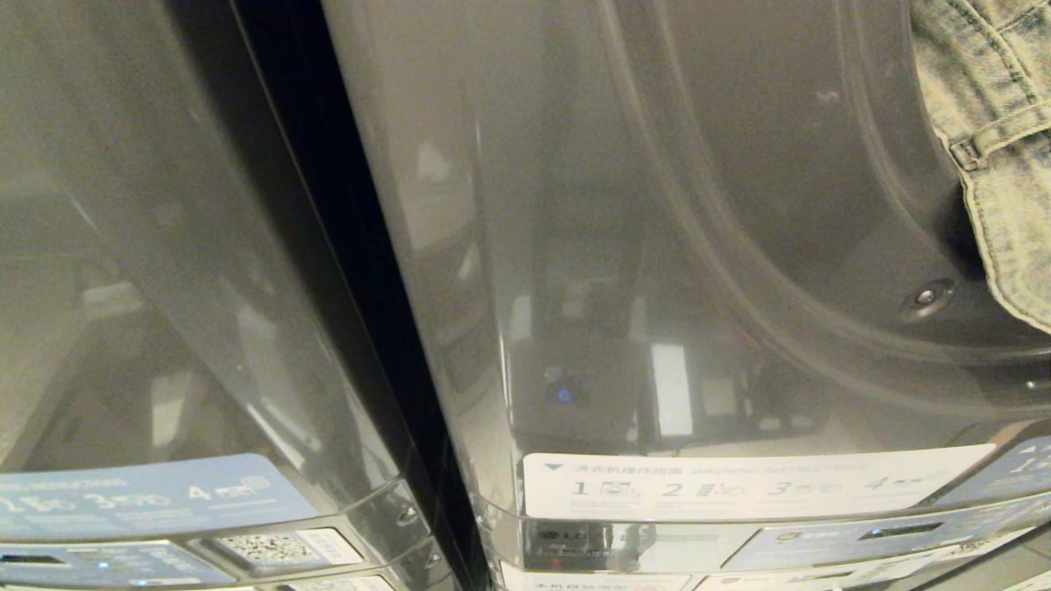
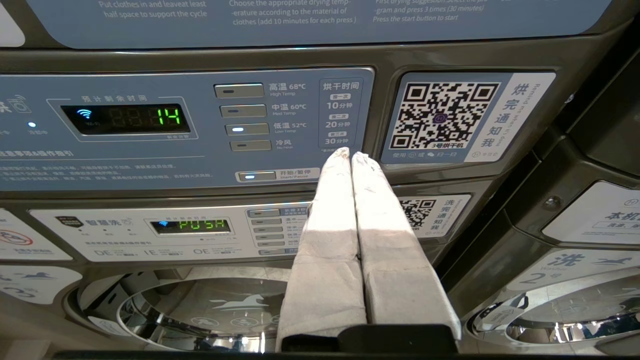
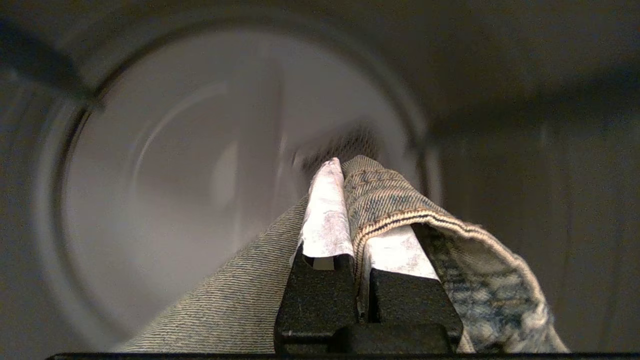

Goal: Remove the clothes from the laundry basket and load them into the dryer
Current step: Put the clothes in the dryer

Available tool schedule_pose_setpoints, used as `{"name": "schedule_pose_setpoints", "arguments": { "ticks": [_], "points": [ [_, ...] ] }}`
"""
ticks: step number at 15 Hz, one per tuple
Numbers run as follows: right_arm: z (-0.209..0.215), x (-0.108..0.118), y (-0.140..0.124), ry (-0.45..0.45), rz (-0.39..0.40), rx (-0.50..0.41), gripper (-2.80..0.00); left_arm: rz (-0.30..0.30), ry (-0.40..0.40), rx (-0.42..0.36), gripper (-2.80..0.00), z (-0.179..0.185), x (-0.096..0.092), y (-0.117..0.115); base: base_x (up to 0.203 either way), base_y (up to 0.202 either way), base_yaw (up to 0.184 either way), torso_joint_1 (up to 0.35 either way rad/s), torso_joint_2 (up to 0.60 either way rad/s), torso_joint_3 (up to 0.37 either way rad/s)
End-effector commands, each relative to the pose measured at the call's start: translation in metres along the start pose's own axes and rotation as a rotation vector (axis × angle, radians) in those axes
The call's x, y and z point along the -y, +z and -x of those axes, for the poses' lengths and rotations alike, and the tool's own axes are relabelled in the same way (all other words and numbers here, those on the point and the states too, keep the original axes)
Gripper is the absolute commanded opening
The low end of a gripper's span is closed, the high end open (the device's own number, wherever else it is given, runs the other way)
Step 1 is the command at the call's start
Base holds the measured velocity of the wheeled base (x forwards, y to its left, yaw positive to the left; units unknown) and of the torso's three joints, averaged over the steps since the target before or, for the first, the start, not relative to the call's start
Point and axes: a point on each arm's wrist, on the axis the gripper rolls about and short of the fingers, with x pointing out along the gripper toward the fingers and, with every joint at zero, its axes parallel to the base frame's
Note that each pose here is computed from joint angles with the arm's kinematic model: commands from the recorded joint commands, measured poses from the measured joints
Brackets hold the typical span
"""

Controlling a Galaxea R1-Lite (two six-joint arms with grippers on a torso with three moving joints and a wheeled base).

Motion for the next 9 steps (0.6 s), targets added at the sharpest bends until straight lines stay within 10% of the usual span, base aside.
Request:
{"name": "schedule_pose_setpoints", "arguments": {
  "ticks": [1,4,9],
  "points": [
    [-0.005,-0.008,-0.008,-0.025,0.07,0.074,-2.8,0.0,0.0,0.0,-2.8,0.0,0.0,0.0,0.0,0.0,0.0,0.0,0.0,0.0],
    [-0.004,-0.016,0.003,-0.028,0.124,0.198,-2.8,-0.001,0.0,0.0,-2.8,0.0,0.0,0.0,0.0,0.0,0.0,0.0,0.0,0.0],
    [-0.003,-0.013,0.003,-0.056,0.125,0.082,-2.8,-0.001,0.0,0.0,-2.8,0.0,0.0,0.0,0.0,0.0,0.0,0.0,0.0,0.0]
  ]
}}
